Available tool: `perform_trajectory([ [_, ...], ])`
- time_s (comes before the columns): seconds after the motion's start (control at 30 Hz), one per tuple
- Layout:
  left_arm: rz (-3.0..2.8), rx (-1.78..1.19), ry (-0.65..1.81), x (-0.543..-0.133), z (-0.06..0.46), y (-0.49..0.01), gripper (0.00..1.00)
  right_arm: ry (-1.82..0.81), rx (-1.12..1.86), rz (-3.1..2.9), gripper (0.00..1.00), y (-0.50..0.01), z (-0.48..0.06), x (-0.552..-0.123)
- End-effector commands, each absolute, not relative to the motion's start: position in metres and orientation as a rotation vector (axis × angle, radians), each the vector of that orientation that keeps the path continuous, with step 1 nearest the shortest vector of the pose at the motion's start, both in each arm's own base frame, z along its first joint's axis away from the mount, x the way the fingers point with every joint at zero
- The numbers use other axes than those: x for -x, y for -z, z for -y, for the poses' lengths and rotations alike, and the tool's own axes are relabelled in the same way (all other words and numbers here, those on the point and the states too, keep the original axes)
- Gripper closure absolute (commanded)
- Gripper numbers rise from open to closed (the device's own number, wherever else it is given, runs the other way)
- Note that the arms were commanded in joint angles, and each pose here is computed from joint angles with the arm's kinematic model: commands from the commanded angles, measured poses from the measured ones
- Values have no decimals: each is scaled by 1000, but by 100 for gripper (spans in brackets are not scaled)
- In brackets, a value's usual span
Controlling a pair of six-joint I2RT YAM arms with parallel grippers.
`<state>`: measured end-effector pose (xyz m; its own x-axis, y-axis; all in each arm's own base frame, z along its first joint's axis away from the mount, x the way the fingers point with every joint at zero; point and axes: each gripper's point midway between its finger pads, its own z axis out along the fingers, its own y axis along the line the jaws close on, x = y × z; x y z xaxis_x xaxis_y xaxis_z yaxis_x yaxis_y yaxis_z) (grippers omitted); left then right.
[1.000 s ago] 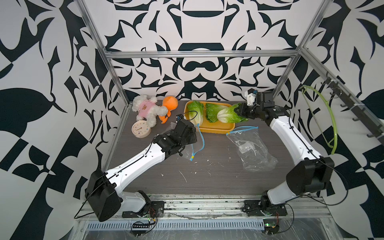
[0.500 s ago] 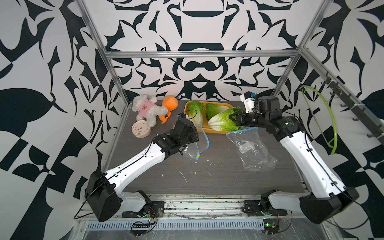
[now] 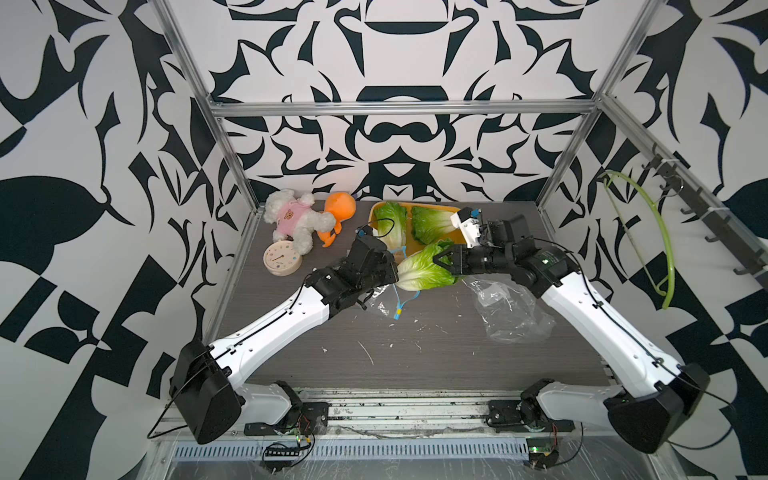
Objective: Put the chinese cabbages into a zipper bag and zip it
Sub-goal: Place the Chinese cabbage in the zipper food storage bag.
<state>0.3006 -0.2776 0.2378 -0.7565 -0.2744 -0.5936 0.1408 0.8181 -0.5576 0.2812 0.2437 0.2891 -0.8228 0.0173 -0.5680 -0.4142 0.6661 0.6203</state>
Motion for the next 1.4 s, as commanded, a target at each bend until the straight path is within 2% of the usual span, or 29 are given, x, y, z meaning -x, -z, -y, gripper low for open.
perform_trajectory([
  [0.0, -2246, 88, 815, -302, 277, -265, 100, -1135, 373, -2250, 100, -302, -259, -278],
  [0.13, -2219, 81, 822, -301, 275, -275, 100, -1152, 458, -2266, 100, -283, -270, -268],
  [0.23, -2206, 67, 864, -299, 279, -279, 100, -1235, 509, -2227, 100, -288, -284, -263],
  [0.43, -2224, 75, 866, -297, 279, -277, 100, -1323, 390, -2116, 100, -310, -300, -276],
  [0.7, -2166, 237, 853, -301, 260, -284, 100, -1250, 339, -2167, 100, -280, -299, -270],
  [0.9, -2156, 327, 882, -297, 252, -280, 100, -1217, 164, -2076, 100, -304, -284, -284],
  [1.1, -2162, 348, 910, -296, 255, -275, 100, -1335, 206, -2031, 100, -314, -304, -280],
  [1.2, -2151, 368, 913, -299, 255, -273, 100, -1371, 275, -2078, 100, -300, -320, -268],
  [1.37, -2107, 449, 926, -305, 251, -277, 100, -1258, 346, -2193, 100, -263, -318, -261],
])
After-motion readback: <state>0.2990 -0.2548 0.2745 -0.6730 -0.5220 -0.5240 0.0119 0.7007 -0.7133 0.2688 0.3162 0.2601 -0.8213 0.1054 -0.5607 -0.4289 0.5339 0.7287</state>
